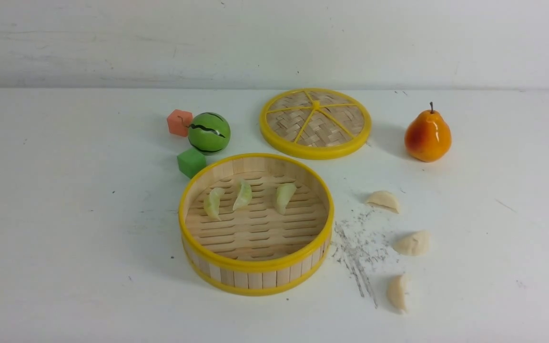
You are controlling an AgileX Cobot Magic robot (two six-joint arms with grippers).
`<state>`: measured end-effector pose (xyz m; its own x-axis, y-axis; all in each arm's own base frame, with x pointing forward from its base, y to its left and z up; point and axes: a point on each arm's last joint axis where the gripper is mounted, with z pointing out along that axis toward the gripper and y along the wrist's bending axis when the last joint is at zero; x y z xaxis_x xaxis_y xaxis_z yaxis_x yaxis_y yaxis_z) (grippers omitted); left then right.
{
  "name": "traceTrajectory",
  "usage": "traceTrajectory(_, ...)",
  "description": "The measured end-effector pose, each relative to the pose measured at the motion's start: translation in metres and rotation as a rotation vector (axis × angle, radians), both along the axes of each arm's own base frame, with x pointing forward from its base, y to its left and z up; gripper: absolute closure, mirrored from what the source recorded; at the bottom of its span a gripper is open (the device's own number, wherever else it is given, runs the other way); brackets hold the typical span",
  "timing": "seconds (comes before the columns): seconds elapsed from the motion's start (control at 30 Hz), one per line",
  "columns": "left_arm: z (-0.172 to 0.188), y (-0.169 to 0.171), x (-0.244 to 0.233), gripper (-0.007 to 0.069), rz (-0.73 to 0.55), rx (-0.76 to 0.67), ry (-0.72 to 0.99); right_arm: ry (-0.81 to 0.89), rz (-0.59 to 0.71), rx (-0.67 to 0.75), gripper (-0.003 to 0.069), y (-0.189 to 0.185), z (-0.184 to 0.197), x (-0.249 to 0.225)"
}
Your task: Put the dumplings into the steamer on the white table.
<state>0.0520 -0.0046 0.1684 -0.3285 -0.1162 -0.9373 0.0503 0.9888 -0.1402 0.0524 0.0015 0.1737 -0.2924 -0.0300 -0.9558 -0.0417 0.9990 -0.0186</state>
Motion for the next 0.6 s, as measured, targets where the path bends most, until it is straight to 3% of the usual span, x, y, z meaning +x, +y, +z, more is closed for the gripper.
traceTrajectory(0.6,0.0000,0.0000,0.0000,0.0597,0.000,0.000,0.000,0.000,0.000,-0.001,0.0482,0.0000,0.0000,0.0000)
